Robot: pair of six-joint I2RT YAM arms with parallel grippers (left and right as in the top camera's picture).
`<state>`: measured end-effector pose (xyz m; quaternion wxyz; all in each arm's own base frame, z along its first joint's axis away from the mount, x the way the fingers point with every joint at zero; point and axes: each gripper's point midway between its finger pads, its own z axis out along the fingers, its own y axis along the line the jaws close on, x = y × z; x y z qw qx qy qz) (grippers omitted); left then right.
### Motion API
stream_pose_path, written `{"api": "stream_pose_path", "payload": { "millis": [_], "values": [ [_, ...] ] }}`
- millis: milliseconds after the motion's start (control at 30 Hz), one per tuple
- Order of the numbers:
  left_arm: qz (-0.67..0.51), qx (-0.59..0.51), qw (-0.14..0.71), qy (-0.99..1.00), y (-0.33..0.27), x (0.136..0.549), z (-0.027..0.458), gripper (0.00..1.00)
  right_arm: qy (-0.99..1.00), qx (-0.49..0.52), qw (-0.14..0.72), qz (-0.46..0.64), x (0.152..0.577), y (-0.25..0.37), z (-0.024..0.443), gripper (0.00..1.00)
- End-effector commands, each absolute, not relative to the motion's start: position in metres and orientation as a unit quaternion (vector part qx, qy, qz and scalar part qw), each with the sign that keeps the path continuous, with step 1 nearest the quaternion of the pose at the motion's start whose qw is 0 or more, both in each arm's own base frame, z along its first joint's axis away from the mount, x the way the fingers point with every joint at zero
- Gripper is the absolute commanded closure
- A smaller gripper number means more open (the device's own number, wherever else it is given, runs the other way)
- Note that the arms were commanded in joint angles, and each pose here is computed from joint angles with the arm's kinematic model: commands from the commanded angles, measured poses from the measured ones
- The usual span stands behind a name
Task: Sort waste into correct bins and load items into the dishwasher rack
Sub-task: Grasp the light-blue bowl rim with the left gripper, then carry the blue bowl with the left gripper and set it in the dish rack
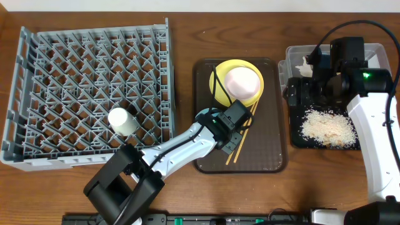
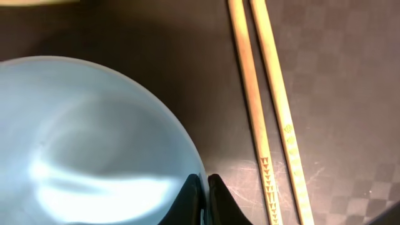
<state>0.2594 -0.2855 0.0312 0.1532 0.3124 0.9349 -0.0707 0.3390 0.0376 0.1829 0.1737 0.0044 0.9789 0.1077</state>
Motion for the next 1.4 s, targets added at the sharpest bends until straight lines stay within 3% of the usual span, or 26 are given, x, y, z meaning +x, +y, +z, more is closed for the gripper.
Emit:
{"api": "stream_pose_path", "payload": {
  "millis": [0,200,400,667,1100,1367],
  "values": [
    [-0.064,0.309,0.157,0.936,-0.286,0.263,0.032,0.94,0.979,0.017,0.174,0.106,0.34,0.033,0.183,0.08],
    [-0.083,0.307,0.18,0.931,-0.289,0.264,0.064,0.94,0.979,0.016,0.174,0.106,0.34,0.033,0.183,0.07],
    [-0.13,0.295,0.267,0.908,-0.289,0.271,0.152,0.94,0.979,0.016,0.175,0.106,0.34,0.033,0.183,0.07],
    [-0.206,0.201,0.336,0.897,-0.226,0.304,0.228,0.94,0.979,0.016,0.175,0.106,0.34,0.033,0.183,0.07],
    [-0.453,0.073,0.35,0.816,-0.096,0.368,0.272,0.94,0.979,0.016,0.175,0.106,0.34,0.033,0.183,0.07],
    [-0.534,-0.009,0.318,0.783,-0.029,0.39,0.236,0.94,0.979,0.015,0.175,0.106,0.34,0.033,0.184,0.07]
  ]
}}
